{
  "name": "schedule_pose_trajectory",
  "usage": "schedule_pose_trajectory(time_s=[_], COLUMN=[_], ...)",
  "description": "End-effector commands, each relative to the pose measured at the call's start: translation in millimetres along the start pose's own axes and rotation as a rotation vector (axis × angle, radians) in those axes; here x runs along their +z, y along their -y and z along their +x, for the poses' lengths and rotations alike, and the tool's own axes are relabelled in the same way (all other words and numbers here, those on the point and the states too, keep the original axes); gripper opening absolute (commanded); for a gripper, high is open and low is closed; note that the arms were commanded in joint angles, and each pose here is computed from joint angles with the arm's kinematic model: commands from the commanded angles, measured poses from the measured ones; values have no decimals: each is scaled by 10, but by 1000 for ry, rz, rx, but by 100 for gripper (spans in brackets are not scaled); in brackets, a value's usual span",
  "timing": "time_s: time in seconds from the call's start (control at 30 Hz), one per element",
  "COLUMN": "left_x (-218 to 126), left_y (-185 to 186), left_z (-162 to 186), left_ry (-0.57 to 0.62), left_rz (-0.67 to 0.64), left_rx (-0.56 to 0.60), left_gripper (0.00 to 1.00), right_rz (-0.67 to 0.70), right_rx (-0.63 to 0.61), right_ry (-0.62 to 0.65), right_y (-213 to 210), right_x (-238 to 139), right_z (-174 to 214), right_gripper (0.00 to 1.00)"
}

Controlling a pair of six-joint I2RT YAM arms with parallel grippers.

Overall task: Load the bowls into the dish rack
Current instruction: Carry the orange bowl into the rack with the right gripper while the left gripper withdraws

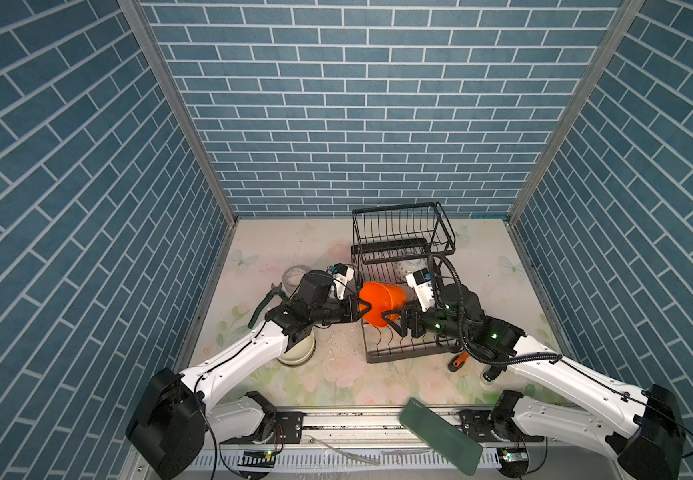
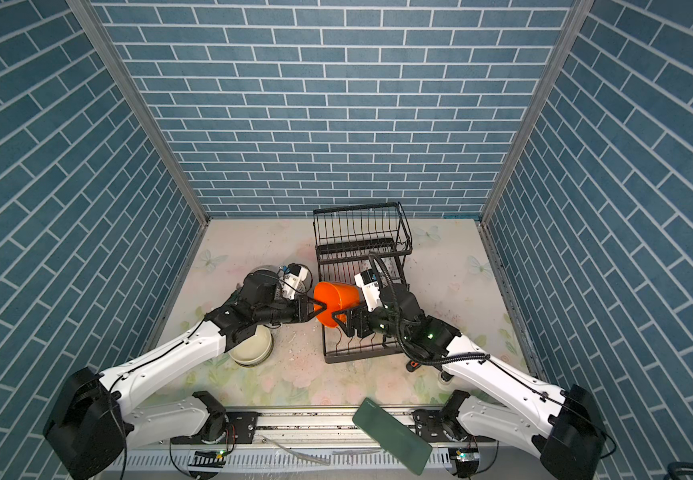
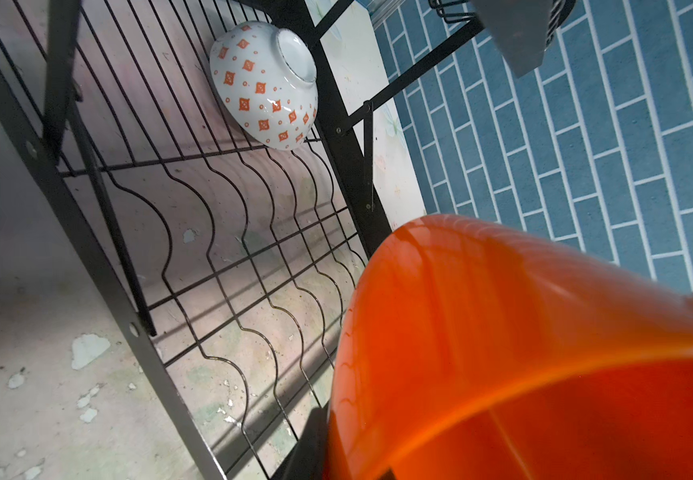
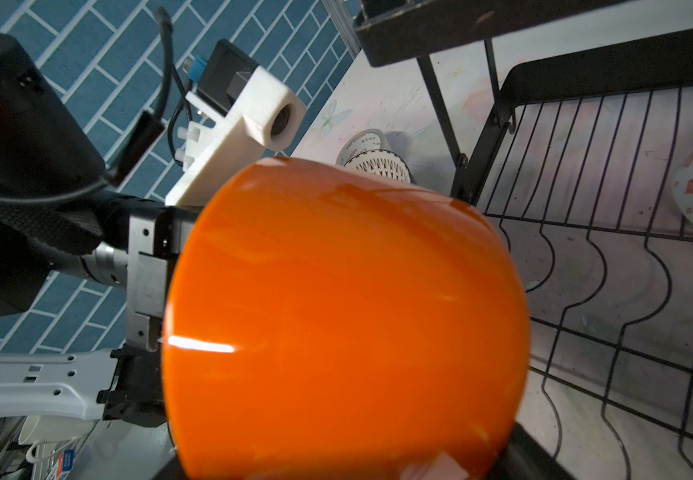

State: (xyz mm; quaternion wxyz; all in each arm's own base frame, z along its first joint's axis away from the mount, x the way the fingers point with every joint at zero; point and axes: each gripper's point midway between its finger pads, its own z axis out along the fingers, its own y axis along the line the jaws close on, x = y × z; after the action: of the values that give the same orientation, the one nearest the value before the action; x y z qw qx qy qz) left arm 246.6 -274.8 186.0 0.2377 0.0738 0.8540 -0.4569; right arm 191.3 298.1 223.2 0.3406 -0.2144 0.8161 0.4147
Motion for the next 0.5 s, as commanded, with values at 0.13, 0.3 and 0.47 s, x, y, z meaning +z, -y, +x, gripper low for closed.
schedule_pose_trajectory(time_s=[0.13,0.3,0.47], left_x=[29,39,43], left_y=[86,84,82], left_z=[-42,-38,-34], left_ry=[-2,-6,-8], left_rz=[33,36,36], left_rx=[35,34,36], left_gripper=[23,25,29], right_rz=[-1,30,81], right_rx=[-57,-59,-67], right_ry=[10,6,22], right_y=[-12,47,141], right_x=[-6,-6,-30], right_z=[-3,14,3], right_gripper=[59,59,58])
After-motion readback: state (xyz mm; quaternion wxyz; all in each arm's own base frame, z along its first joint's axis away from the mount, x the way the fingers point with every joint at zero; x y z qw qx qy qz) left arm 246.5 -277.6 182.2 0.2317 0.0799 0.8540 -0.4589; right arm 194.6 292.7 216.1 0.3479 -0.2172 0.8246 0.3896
